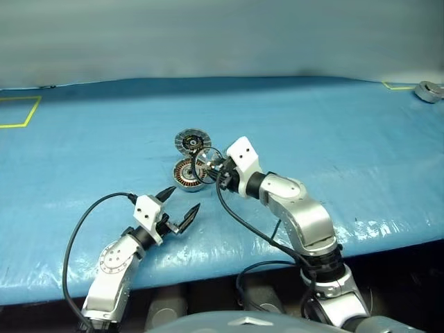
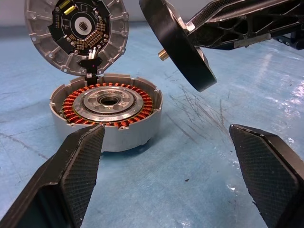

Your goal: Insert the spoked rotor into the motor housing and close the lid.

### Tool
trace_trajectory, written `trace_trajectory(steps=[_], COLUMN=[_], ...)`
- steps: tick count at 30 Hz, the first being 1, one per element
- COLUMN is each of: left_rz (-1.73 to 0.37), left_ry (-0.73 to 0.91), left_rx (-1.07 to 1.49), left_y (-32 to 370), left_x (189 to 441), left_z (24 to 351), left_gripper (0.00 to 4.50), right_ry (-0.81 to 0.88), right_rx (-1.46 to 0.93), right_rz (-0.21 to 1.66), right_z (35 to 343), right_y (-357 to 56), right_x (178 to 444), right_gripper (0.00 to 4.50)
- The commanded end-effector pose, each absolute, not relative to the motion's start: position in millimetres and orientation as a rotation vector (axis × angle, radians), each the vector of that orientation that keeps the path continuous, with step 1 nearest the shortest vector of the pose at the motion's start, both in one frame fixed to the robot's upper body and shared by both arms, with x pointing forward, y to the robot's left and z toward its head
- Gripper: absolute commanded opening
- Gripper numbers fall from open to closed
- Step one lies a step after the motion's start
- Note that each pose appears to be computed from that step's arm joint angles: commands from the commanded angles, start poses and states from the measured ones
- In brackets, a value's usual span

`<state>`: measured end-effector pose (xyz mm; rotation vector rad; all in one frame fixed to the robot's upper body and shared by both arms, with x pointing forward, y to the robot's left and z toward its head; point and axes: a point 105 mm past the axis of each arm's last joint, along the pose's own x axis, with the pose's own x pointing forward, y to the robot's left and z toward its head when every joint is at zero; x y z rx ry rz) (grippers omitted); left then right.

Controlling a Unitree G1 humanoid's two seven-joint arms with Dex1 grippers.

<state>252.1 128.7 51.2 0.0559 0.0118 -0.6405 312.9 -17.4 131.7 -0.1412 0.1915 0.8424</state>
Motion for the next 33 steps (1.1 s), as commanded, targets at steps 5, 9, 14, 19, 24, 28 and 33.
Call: trace_trajectory(steps=[5,9,14,19,24,28,33], left_rz=[-0.61,-0.607,-0.611,-0.625,-0.634,-0.637,-0.644], left_ry=[-0.057,-0.058,-0.055,-0.053,-0.054,-0.054,-0.054], left_rx=[0.112,0.119,0.112,0.105,0.109,0.11,0.107], left_y=[143.6,146.4,145.0,140.4,137.5,136.8,135.2], left_x=[255.2,255.0,254.0,252.7,253.1,253.5,253.8], left_z=[68.5,70.1,70.7,72.6,75.3,75.6,75.7], left_gripper=[4.5,4.5,4.5,4.5,4.5,4.5,4.5], right_ry=[0.159,0.211,0.187,0.209,0.231,0.246,0.261], right_rx=[-0.161,-0.14,-0.104,-0.112,-0.147,-0.167,-0.185], right_rz=[0.881,0.918,0.935,0.96,0.97,0.963,0.961], right_z=[137.9,131.6,133.7,125.4,119.0,113.6,108.2], right_y=[2.4,8.8,8.7,9.3,7.8,6.7,6.6], right_x=[324.2,328.6,330.5,328.4,328.0,328.8,328.8], right_gripper=[1.31,1.31,1.31,1.31,1.31,1.31,1.31])
